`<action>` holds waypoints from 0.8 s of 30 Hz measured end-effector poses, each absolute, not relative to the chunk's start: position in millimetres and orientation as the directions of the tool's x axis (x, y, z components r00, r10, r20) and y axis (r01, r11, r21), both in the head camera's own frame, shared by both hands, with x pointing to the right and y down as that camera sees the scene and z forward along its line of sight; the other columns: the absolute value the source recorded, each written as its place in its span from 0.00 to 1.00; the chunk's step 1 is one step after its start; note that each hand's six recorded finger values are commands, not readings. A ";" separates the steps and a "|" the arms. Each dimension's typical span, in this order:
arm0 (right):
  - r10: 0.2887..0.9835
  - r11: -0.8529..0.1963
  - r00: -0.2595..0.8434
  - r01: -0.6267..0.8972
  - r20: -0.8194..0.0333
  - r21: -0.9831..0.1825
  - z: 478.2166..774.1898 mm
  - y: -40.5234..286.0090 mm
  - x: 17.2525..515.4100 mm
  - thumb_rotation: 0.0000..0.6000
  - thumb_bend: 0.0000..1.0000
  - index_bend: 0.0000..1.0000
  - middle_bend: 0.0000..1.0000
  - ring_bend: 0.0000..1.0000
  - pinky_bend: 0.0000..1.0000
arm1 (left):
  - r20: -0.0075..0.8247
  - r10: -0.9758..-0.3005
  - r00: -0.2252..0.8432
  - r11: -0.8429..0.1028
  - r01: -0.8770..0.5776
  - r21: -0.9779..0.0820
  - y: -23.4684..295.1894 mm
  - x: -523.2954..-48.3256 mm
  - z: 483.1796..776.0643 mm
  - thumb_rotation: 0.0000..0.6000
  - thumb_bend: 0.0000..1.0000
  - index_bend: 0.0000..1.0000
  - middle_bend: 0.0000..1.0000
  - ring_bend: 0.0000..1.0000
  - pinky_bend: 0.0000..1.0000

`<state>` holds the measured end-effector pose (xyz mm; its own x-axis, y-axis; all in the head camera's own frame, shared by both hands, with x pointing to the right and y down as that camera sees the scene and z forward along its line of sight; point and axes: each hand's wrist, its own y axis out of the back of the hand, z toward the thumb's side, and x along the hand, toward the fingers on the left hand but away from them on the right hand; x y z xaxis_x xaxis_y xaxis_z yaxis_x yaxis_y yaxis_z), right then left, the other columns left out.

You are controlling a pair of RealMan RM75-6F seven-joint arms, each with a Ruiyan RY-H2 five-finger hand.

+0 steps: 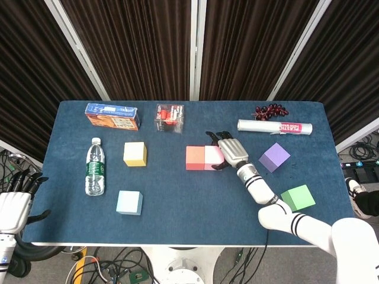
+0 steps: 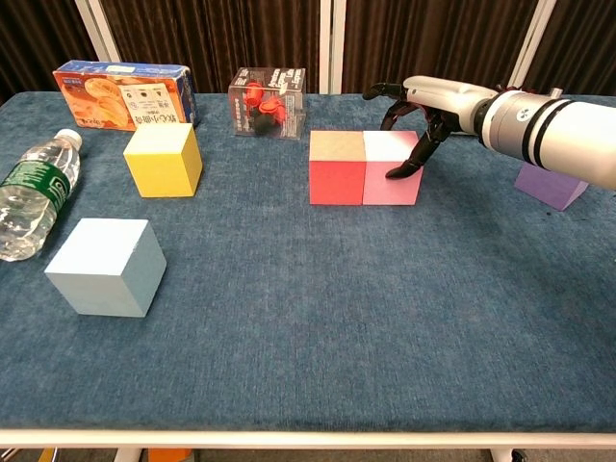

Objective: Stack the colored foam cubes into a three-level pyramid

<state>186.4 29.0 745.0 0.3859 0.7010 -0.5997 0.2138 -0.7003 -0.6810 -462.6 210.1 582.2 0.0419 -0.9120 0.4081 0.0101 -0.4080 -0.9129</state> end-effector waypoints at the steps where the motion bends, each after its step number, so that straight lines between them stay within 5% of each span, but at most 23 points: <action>1: 0.699 -0.702 0.388 0.211 -0.601 -0.680 745.4 29.3 185.6 1.00 0.15 0.00 0.40 0.06 0.00 | 0.408 -0.912 0.042 -0.408 0.010 -0.913 210.0 -462.6 582.1 1.00 0.00 0.21 0.15 0.05 0.08; 24: 0.705 -0.694 0.403 0.225 -0.584 -0.684 739.3 29.2 184.8 1.00 0.15 0.00 0.40 0.06 0.00 | 0.410 -0.911 0.041 -0.410 0.009 -0.912 210.6 -463.2 582.8 1.00 0.00 0.21 0.15 0.05 0.08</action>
